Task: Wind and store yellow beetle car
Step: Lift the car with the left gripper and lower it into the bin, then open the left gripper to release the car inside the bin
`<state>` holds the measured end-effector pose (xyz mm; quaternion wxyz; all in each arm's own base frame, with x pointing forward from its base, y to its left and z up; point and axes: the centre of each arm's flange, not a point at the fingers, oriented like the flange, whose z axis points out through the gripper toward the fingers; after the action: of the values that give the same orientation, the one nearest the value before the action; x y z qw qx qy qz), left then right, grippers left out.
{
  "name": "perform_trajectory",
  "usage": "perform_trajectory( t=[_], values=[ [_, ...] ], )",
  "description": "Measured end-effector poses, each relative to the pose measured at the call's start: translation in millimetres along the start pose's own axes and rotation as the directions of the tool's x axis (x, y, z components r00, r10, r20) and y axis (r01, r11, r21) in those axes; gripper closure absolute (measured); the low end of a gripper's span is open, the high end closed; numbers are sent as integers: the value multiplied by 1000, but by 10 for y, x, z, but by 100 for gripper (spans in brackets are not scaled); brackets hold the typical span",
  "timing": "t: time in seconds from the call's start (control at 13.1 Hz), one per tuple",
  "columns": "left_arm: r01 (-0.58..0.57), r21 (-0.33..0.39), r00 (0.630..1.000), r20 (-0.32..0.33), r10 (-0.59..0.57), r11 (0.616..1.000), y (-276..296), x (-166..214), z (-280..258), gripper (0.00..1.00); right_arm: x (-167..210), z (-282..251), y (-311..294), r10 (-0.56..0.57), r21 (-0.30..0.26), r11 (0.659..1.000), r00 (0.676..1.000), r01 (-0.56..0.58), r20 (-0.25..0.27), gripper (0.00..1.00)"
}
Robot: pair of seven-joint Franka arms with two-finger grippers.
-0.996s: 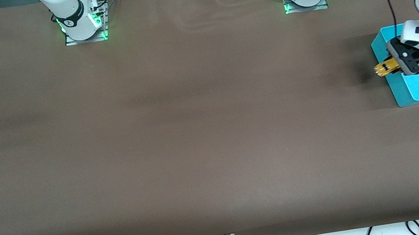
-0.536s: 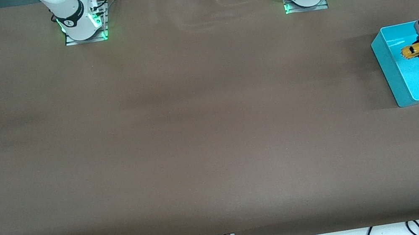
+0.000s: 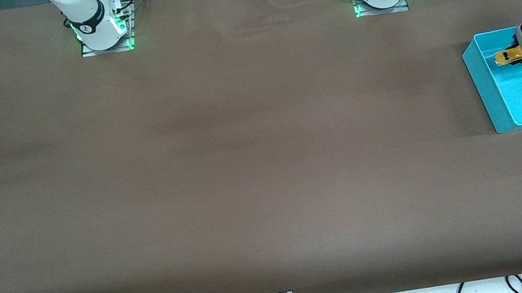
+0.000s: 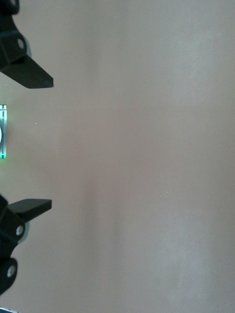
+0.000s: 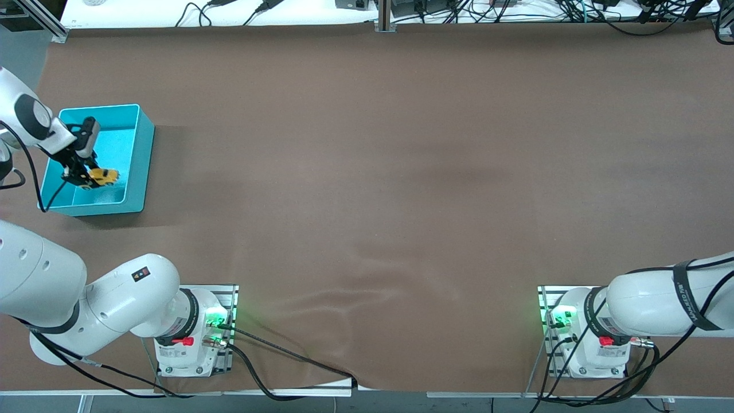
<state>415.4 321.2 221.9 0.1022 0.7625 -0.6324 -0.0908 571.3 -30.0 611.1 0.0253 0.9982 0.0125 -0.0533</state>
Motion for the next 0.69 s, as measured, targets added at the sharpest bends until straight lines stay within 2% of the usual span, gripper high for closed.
perform_trajectory(
  t=[0.23, 0.31, 0.61, 0.69],
  values=[
    [-10, -11, 1000, -8, 10, 1000, -58, 41, 205, 51, 0, 0, 0, 0, 0, 1000, 1000, 0, 0, 0],
    [-12, -9, 1000, -8, 12, 1000, -73, 45, 249, 47, 0, 0, 0, 0, 0, 1000, 1000, 0, 0, 0],
    [-9, -12, 1000, -11, 9, 1000, -84, 31, 320, 4, 0, 1, 1, 0, 0, 1000, 1000, 0, 0, 0],
    [-5, -5, 1000, -7, 5, 1000, -87, 6, 282, 0, 0, 1, 1, 0, 0, 1000, 1000, 0, 0, 0]
  ],
)
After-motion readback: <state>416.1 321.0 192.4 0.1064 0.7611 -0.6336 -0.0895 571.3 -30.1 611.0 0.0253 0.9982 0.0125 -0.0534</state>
